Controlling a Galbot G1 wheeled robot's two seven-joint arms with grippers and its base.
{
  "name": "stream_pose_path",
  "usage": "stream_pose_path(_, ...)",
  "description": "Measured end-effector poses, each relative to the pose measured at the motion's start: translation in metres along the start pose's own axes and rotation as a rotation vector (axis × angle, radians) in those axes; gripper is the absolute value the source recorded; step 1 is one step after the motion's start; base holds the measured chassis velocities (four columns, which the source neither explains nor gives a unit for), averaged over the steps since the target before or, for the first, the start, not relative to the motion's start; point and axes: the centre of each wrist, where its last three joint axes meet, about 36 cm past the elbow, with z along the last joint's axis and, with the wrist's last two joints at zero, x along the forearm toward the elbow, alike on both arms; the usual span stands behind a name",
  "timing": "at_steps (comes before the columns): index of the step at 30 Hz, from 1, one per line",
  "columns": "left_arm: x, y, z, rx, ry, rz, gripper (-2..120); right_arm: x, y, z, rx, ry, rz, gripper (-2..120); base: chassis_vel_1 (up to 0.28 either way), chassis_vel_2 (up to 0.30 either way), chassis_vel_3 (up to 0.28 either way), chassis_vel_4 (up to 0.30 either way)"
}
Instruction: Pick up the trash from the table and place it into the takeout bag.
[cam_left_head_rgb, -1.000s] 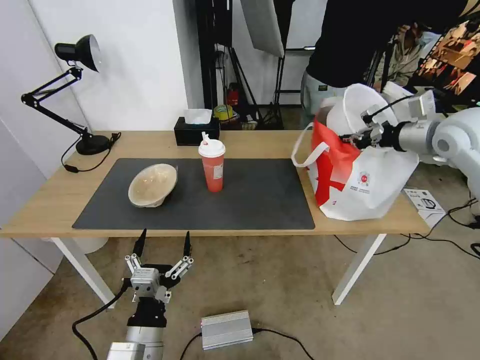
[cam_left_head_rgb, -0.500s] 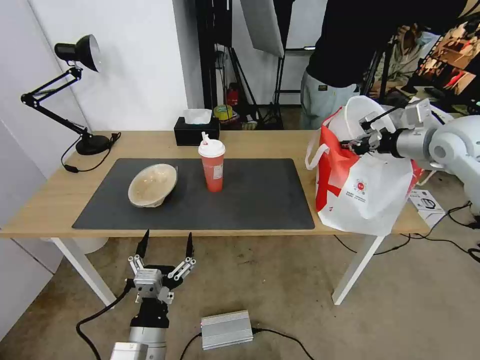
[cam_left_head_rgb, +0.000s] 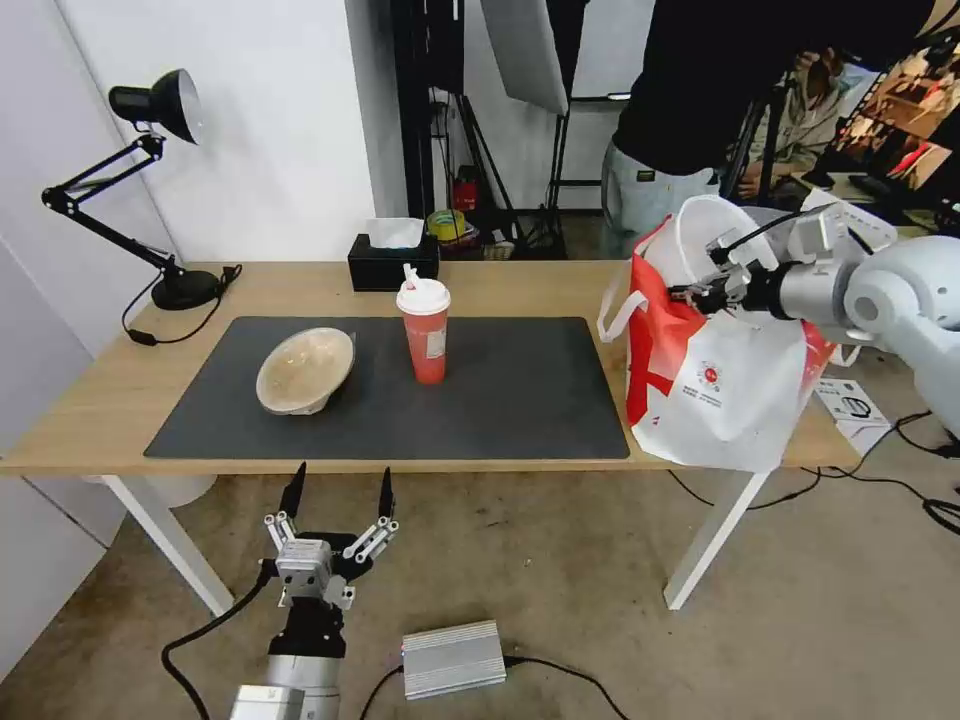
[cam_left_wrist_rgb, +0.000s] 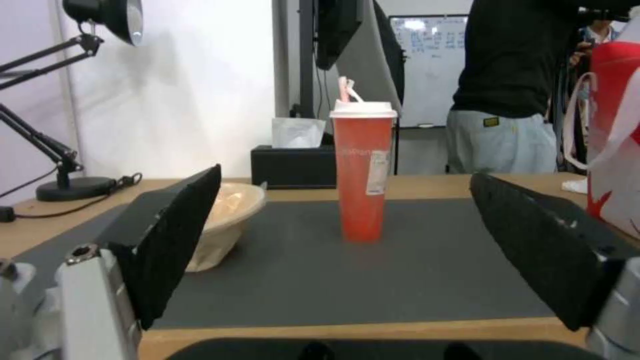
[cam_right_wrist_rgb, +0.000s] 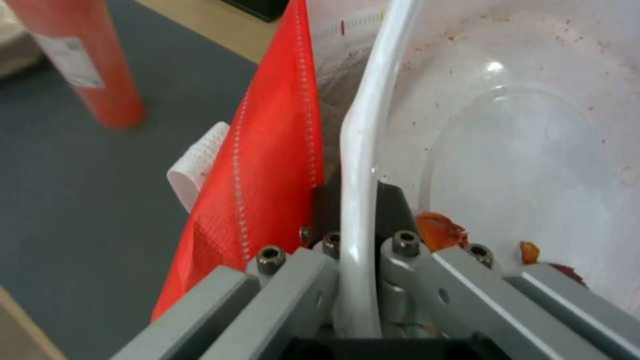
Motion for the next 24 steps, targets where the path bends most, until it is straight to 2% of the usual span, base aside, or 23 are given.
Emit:
stream_pose_path(12,0.005,-0.003,0.002,-0.008,0.005,-0.004,100,-0.035,0.010,-0.001,-0.044,-0.017,-0.062,0,0.000,0.000,0.000,0.000)
stream_pose_path(22,0.008,-0.008,0.007,-0.011,0.006,0.002,100,-0.041,0.011,-0.001,-0.051,-0.017,-0.059,0,0.000,0.000,0.000,0.000)
stream_pose_path(24,0.009,-0.010,0.008,-0.010,0.009,0.006,100,-0.042,0.011,0.000,-0.053,-0.016,-0.048,9,0.000,0.000,0.000,0.000)
